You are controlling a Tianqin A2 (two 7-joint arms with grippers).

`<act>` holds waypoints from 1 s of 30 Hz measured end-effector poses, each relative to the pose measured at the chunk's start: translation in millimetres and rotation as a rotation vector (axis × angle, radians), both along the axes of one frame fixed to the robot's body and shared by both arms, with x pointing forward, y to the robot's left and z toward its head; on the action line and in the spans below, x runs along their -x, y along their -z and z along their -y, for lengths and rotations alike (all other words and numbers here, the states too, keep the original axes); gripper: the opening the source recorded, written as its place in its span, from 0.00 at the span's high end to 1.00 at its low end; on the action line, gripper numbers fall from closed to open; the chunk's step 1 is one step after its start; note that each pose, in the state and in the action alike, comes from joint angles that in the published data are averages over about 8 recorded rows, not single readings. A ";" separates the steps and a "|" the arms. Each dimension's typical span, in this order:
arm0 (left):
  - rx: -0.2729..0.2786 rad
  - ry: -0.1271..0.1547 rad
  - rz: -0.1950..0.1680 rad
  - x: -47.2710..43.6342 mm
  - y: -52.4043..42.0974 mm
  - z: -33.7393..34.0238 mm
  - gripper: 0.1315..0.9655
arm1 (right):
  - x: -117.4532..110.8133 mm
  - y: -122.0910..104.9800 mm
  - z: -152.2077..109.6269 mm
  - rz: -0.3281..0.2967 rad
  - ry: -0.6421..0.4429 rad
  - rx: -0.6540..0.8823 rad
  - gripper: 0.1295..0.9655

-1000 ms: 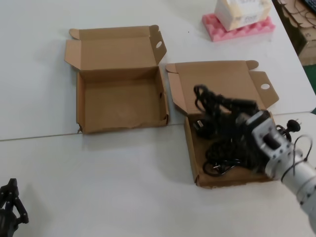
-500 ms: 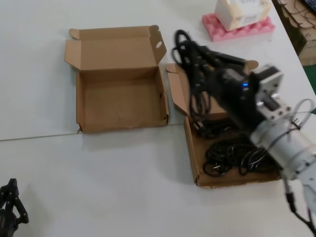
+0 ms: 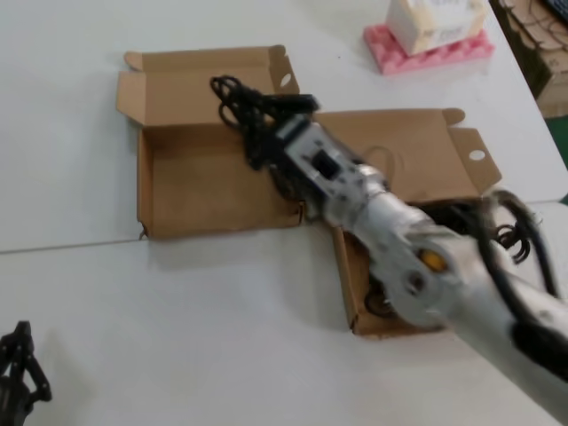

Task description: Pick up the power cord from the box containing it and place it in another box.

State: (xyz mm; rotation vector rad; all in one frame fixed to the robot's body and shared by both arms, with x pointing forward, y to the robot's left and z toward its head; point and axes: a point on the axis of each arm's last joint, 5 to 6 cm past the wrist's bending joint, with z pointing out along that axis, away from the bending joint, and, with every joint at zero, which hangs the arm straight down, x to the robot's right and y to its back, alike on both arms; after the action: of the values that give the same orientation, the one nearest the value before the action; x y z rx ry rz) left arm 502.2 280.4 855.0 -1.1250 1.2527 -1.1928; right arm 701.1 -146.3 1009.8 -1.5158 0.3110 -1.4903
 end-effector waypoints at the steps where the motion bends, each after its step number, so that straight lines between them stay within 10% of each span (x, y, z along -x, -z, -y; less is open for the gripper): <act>1: 0.000 0.000 0.000 0.0 0.0 0.0 0.96 | -5.8 -0.8 -7.1 -0.009 0.000 0.018 0.96; 12: 0.000 0.000 0.000 0.0 0.0 0.0 0.96 | -44.2 0.3 -66.7 -0.010 0.049 0.272 0.96; 30: 0.000 0.000 0.000 0.0 0.0 0.0 0.96 | -53.7 -15.2 -67.7 -0.056 0.075 0.227 0.82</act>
State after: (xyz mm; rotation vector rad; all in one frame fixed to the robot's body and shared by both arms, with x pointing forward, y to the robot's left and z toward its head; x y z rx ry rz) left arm 502.2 280.4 855.0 -1.1253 1.2526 -1.1930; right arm 754.8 -78.6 1025.0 -1.7442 0.2403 -1.5863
